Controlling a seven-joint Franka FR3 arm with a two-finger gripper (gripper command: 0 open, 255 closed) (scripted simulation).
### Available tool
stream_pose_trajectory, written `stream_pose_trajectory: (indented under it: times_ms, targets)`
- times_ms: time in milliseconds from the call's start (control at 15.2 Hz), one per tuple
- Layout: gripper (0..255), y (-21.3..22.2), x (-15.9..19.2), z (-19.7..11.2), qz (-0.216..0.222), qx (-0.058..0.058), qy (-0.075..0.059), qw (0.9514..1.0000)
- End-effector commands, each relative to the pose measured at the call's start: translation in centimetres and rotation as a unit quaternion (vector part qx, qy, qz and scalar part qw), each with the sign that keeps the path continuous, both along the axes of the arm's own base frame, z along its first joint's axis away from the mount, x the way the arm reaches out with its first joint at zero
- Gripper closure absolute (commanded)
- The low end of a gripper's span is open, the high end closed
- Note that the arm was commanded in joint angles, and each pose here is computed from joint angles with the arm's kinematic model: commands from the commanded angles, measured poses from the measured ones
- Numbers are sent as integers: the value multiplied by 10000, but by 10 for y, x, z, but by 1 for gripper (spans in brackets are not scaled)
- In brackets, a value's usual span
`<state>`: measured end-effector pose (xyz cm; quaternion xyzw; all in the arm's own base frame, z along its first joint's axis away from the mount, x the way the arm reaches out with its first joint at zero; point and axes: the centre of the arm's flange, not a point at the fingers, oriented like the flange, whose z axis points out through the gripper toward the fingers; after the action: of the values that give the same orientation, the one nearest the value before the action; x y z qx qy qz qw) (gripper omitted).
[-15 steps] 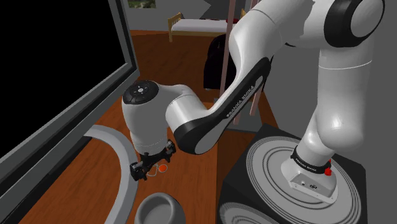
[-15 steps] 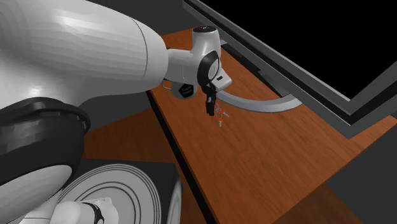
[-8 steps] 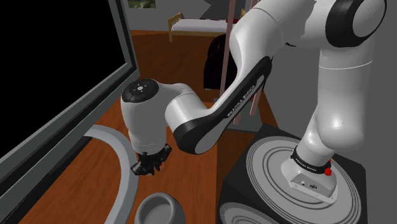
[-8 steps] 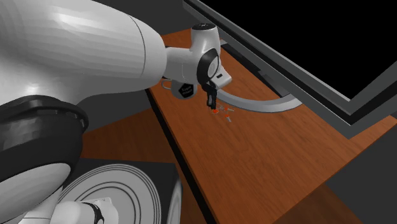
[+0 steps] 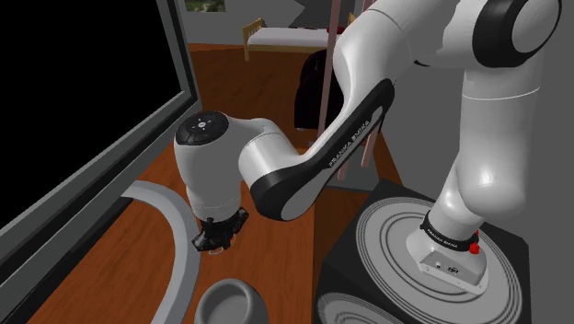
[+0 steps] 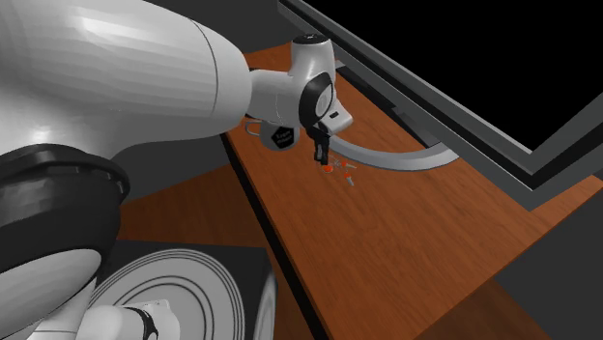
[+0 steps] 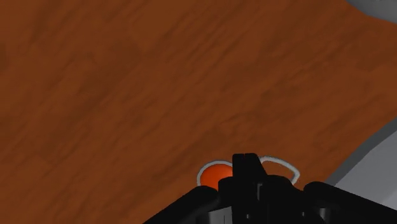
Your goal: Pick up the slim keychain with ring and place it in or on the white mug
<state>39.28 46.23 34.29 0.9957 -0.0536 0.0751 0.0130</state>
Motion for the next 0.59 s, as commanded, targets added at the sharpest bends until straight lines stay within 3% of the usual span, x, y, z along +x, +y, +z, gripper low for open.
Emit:
stream_pose_trajectory:
  times_ms: [0, 66, 132, 198, 264, 330, 396, 462, 528]
  targets:
    - [0, 0, 0, 0, 1, 0, 1, 10000]
    - [0, -2, 14, 5, -624, 63, 60, 9980]
    - [0, -6, 29, 10, -1246, 126, 119, 9921]
    - [0, -11, 42, 15, -1863, 189, 177, 9821]
    - [0, -18, 55, 20, -2473, 251, 235, 9683]
    - [0, -27, 67, 24, -3073, 312, 292, 9507]
    - [0, -37, 78, 29, -3661, 372, 347, 9292]
    - [0, -49, 87, 33, -4234, 430, 402, 9040]
    - [0, -50, 88, 33, -4265, 433, 405, 9025]
